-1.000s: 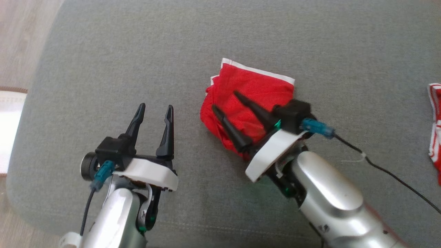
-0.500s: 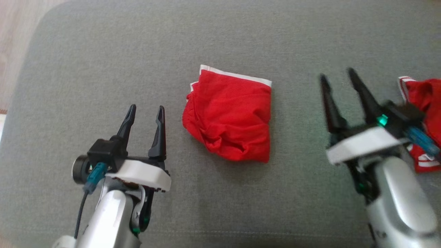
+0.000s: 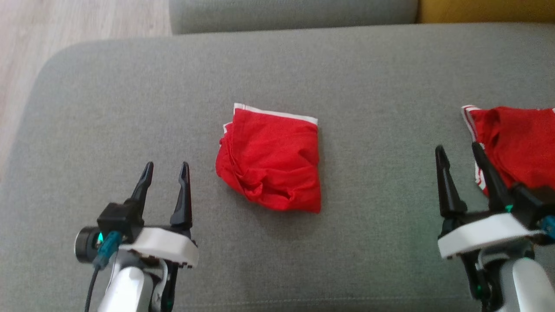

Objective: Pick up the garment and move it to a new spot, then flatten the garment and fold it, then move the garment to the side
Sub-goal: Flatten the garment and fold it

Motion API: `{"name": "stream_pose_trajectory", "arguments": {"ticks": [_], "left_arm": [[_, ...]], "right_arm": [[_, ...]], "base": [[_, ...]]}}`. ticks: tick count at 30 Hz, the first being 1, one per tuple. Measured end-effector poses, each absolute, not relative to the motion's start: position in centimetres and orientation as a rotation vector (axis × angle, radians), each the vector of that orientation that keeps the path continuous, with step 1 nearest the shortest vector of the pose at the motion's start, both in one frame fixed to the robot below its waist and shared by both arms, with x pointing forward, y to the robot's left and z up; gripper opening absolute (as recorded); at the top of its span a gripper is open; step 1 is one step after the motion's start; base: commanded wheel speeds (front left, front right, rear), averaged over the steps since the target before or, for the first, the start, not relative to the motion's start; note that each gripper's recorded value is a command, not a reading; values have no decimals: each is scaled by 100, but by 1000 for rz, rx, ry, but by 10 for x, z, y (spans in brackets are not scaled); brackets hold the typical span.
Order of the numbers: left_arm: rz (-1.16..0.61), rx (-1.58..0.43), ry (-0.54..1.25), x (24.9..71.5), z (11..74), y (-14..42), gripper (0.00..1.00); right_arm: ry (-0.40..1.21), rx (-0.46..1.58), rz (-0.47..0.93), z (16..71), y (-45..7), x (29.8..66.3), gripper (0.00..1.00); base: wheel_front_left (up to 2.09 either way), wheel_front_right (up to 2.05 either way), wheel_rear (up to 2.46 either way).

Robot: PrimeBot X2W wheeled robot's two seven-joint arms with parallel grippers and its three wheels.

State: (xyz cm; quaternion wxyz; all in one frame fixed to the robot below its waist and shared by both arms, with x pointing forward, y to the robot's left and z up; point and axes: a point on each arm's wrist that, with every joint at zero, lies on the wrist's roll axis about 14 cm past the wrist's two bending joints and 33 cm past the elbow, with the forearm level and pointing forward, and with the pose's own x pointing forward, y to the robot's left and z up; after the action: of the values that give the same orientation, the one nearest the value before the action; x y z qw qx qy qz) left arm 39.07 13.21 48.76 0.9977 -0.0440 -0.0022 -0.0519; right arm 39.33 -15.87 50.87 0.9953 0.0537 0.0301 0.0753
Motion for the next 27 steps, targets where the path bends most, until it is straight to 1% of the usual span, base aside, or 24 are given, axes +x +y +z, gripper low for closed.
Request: {"name": "stream_pose_trajectory", "arguments": {"ticks": [8,27], "left_arm": [[-102,-71,-16,371,494,136,100],[-80,-68,-14,368,495,141,100]], "right_arm": [[73,110,131,513,-164,366,100],[85,123,133,512,-160,364,100]], "base": [[0,0,0],[0,0,0]]}}
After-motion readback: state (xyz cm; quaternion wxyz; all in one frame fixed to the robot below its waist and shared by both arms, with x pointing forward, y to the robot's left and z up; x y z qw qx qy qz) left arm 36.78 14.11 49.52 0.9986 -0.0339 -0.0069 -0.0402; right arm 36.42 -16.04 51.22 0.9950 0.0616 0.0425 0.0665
